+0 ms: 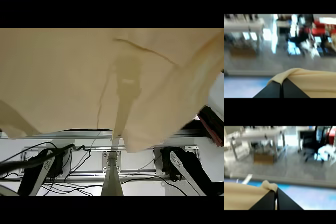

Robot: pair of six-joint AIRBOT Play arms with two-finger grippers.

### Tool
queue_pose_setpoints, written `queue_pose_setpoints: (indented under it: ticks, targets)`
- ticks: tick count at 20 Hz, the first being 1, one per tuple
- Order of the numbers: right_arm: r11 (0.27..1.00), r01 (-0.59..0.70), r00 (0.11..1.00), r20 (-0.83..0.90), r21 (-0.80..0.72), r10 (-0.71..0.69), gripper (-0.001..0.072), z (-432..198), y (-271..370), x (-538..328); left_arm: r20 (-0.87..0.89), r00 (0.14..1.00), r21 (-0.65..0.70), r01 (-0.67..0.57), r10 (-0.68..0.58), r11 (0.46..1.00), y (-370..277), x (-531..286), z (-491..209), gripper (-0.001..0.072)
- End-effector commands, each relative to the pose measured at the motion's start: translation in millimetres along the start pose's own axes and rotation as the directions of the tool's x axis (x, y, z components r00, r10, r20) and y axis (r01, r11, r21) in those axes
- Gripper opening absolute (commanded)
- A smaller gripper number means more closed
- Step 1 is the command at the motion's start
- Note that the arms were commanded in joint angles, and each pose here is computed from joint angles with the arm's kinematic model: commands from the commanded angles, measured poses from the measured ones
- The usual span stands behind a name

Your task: Fold the clothes and pants, and hang the long-sleeved shirts on hangers.

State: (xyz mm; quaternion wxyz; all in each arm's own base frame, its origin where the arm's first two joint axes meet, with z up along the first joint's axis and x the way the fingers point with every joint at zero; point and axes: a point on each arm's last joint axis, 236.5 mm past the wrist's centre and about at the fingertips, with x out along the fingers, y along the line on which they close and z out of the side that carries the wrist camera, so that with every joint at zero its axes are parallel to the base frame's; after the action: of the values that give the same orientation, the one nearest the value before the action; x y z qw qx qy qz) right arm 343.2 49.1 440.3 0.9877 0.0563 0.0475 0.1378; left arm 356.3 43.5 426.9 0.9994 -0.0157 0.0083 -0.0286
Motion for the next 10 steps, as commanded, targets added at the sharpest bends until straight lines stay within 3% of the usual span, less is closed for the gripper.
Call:
queue_pose_setpoints:
  ticks: [1, 3, 6, 10]
  targets:
    - [0.993, 0.001, 0.922, -0.384, 0.116, 0.044, 0.0011, -117, -31, 69, -0.460, 0.860, -0.189, 0.146, -0.219, 0.971, -9, 54, -148, 0.0014]
    - [0.982, 0.030, 0.824, -0.561, 0.189, 0.083, 0.0011, -194, -52, 106, -0.594, 0.743, -0.299, 0.152, -0.309, 0.942, -7, 89, -225, 0.0014]
    - [0.959, 0.106, 0.726, -0.679, 0.262, 0.105, 0.0012, -283, -86, 158, -0.667, 0.657, -0.394, 0.090, -0.351, 0.915, 0, 140, -317, 0.0014]
    - [0.936, 0.195, 0.712, -0.698, 0.293, 0.070, 0.0012, -355, -125, 209, -0.634, 0.674, -0.510, 0.004, -0.379, 0.860, -5, 195, -385, 0.0014]
